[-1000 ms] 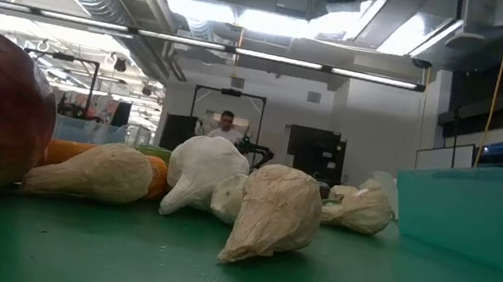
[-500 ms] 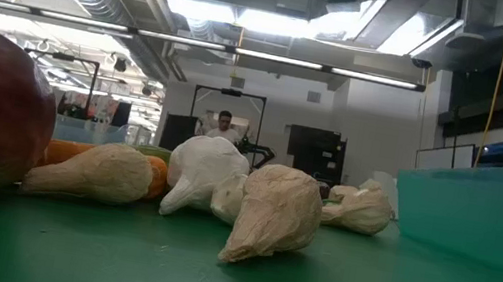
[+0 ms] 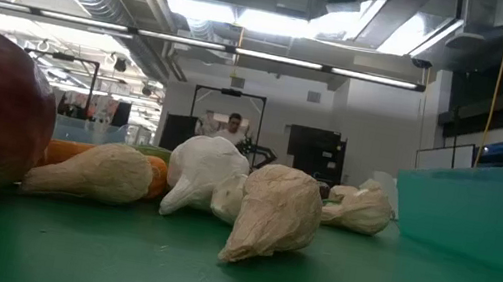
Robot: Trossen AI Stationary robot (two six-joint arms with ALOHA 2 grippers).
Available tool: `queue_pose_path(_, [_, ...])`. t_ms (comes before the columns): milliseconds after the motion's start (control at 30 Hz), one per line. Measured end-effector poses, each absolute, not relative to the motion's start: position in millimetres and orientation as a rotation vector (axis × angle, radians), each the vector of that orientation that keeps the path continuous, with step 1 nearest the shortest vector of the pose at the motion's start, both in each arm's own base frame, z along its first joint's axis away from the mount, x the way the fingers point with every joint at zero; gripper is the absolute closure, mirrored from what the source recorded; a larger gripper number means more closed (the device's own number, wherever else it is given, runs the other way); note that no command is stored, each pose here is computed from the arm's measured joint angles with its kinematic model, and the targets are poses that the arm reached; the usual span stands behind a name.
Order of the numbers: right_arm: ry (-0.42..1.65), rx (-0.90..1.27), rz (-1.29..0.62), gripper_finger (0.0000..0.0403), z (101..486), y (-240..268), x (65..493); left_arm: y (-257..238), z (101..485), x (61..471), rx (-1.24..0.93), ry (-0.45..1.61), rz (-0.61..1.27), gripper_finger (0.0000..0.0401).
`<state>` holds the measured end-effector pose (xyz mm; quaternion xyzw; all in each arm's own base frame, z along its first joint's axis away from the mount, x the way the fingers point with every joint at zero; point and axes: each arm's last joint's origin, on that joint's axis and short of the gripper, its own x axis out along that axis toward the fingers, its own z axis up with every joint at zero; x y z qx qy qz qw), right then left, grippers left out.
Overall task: Sort produce into baskets
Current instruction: Put the apple into the transparent bin
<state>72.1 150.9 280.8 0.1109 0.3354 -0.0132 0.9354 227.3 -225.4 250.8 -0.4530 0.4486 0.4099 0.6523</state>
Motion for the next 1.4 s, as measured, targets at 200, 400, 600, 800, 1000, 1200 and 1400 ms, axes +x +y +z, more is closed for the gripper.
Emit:
queue_pose_path(200, [0.688,0.186,-0.015,0.0084,280.2,151.5,72.3,-237.7,238.2,231.9,-1.162,1.083,0.986,0.0074])
queue_pose_path(400, [0.698,0.131,0.0,0.0084,278.6,153.0,72.6,-244.1,225.6,242.5,-1.236,1.08,1.007,0.0074])
queue_pose_path(600, [0.699,0.13,0.001,0.0084,278.5,152.9,72.6,-247.9,209.2,247.2,-1.196,1.105,1.043,0.0074])
queue_pose_path(800, [0.698,0.133,0.002,0.0084,278.6,153.2,72.7,-248.2,206.1,242.7,-1.157,1.125,1.081,0.0074])
queue_pose_path(1000, [0.686,0.156,0.009,0.0084,279.7,155.1,73.4,-251.1,200.0,242.9,-1.153,1.128,1.074,0.0074])
queue_pose_path(1200, [0.689,0.157,0.01,0.0084,278.2,158.2,74.3,-248.4,181.3,240.5,-1.157,1.125,1.07,0.0074])
queue_pose_path(1400, [0.691,0.152,0.009,0.0084,277.6,158.6,74.5,-249.3,164.2,244.8,-1.225,1.115,0.972,0.0074])
